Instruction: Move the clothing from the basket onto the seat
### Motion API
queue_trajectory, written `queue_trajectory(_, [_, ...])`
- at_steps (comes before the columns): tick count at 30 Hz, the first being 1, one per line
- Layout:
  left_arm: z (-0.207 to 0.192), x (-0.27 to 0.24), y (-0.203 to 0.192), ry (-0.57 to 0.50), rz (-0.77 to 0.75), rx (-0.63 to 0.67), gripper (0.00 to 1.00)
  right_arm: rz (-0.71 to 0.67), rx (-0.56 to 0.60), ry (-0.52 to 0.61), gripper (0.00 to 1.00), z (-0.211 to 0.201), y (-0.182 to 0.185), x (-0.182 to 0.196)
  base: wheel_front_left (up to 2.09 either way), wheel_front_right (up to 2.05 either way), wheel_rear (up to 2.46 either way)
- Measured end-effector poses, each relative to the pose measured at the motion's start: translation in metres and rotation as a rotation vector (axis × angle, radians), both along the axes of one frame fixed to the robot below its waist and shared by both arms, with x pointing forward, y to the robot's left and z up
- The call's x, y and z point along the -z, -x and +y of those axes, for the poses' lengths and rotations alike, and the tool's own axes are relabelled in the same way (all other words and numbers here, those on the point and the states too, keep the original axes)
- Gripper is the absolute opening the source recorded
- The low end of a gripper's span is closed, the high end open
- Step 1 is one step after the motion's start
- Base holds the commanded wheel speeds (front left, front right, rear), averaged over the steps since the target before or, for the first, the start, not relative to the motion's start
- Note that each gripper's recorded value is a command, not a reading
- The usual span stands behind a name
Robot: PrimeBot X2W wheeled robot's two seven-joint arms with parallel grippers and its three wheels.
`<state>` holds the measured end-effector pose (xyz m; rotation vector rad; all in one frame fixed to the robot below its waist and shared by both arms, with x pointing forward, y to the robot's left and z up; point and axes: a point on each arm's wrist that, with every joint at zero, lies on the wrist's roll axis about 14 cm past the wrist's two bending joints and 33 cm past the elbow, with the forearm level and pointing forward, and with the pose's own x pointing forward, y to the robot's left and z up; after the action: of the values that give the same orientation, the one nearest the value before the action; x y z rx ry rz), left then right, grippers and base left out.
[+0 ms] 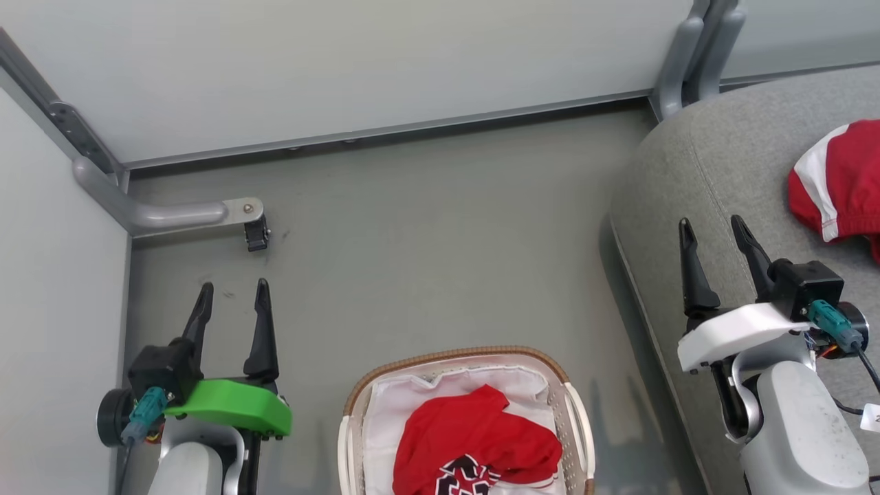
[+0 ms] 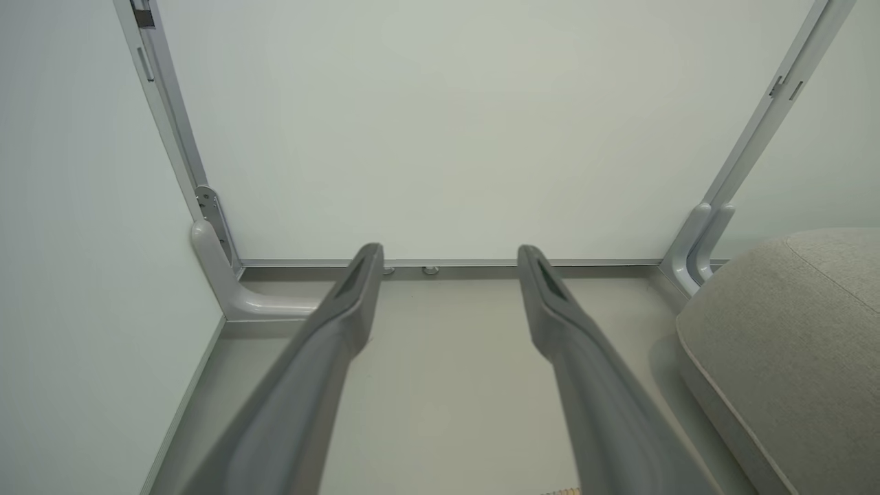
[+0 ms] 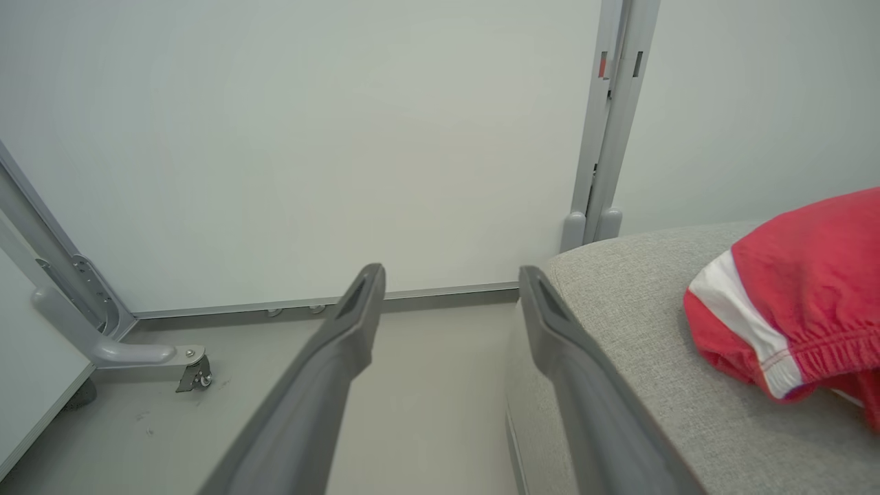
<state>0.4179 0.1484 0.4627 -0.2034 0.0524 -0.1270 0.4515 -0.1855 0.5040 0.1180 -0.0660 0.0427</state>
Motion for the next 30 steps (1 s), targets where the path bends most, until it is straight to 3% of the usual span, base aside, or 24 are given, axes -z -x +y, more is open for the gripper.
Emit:
queue_trajectory(16, [0.007, 0.001, 0.022, 0.015, 0.01, -0.025, 1.0, 0.026, -0.029, -0.007, 1.0, 0.012, 0.016, 0.007, 0.0, 0.0, 0.0])
queue_trajectory(30, [-0.072, 0.045, 0.005, 0.042, 0.14, 0.214, 1.0, 0.028, -0.056, 0.012, 1.0, 0.019, -0.014, 0.016, 0.0, 0.0, 0.0])
